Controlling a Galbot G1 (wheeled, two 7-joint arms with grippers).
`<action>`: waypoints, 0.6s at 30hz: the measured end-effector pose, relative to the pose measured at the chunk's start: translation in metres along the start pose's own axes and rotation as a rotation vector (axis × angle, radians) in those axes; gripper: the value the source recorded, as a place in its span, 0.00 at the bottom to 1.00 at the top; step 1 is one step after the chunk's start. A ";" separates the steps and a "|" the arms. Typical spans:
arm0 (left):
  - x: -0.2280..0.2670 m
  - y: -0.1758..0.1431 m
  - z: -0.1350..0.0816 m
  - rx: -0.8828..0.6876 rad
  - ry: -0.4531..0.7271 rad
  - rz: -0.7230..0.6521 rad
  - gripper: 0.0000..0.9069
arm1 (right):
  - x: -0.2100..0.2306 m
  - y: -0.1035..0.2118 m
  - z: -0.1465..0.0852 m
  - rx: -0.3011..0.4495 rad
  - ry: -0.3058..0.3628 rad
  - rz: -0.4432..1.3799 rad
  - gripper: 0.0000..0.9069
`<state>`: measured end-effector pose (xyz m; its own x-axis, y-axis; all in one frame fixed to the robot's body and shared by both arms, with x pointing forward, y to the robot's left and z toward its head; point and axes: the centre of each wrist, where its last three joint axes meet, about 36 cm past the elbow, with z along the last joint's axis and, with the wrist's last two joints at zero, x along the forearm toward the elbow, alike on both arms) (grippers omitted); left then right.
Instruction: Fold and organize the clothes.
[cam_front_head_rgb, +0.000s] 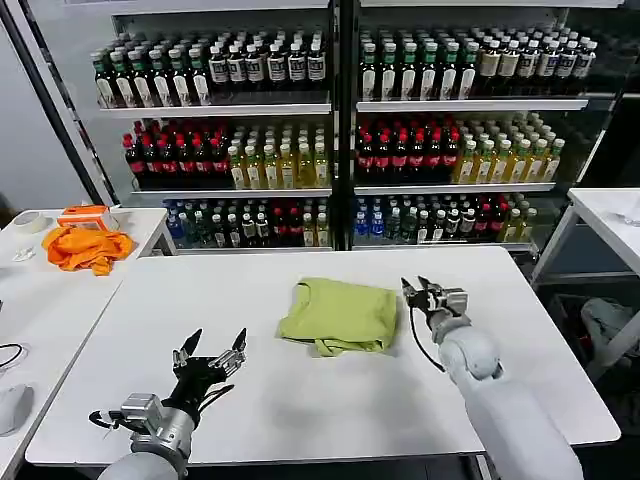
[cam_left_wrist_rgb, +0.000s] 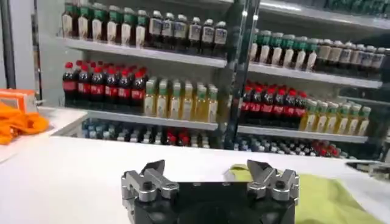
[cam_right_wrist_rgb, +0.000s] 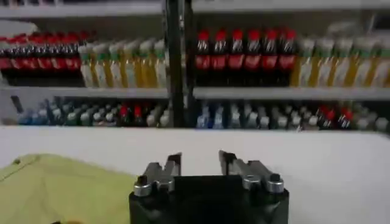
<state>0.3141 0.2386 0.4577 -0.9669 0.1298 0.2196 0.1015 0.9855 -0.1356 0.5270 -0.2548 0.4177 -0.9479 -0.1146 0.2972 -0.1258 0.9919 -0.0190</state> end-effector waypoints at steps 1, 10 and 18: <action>0.000 0.000 0.000 -0.006 -0.002 0.002 1.00 | 0.007 0.000 0.003 0.008 -0.022 0.011 1.00; -0.003 -0.005 0.001 -0.055 -0.013 0.019 1.00 | 0.095 -0.006 0.037 0.013 -0.163 0.098 1.00; -0.006 -0.005 0.004 -0.093 -0.013 0.018 1.00 | 0.168 0.003 0.067 0.022 -0.174 0.116 1.00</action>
<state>0.3186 0.2320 0.4527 -0.9677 0.1466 0.2053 0.1394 0.9890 -0.0490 0.3482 -0.2746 0.4035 -0.9924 -0.0091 0.1229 -0.0172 0.9978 -0.0646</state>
